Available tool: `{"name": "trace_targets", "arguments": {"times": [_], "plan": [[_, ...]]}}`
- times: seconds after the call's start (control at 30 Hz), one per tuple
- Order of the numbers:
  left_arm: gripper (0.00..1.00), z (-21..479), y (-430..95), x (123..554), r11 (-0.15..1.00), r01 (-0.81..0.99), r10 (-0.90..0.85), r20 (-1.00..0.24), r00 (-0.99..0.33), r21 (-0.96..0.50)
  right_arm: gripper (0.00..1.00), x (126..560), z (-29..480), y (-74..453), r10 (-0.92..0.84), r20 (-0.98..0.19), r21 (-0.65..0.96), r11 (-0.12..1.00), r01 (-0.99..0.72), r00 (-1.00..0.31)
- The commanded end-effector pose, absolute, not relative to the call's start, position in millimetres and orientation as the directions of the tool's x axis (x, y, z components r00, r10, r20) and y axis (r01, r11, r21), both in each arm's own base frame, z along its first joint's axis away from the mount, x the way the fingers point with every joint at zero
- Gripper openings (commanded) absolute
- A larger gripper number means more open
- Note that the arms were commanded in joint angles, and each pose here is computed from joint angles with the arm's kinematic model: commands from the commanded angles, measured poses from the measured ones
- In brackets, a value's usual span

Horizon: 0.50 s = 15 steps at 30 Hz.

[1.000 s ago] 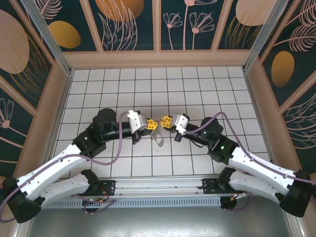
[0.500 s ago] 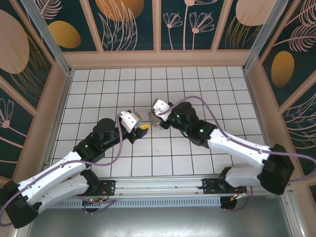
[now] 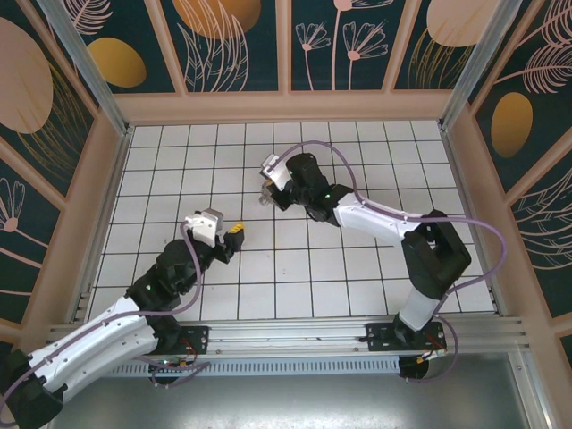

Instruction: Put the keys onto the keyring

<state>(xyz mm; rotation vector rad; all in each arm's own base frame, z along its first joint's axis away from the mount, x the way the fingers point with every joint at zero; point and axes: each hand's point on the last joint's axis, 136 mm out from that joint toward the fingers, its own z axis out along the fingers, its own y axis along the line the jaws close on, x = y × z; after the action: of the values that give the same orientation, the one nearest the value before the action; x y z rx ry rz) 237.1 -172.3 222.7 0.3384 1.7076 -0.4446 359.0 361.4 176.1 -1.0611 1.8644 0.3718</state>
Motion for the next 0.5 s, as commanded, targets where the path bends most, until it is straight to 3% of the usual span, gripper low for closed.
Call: {"name": "trace_targets", "arguments": {"times": [0.0,0.17,0.47], "plan": [[0.60,238,-163,242,0.901,0.413,-0.089,-0.988,-0.128,-0.134,0.00,362,175,363,-0.473,-0.847,-0.106,0.601,-0.793,-0.245],[0.61,237,-173,248,0.898,0.432,-0.029,-0.991,-0.130,-0.083,0.00,354,140,329,-0.460,-0.806,-0.037,0.668,-0.743,-0.373],[0.60,232,-211,263,0.856,0.513,0.015,-0.988,-0.155,-0.068,0.00,325,106,283,-0.407,-0.768,0.047,0.734,-0.677,-0.494]]}}
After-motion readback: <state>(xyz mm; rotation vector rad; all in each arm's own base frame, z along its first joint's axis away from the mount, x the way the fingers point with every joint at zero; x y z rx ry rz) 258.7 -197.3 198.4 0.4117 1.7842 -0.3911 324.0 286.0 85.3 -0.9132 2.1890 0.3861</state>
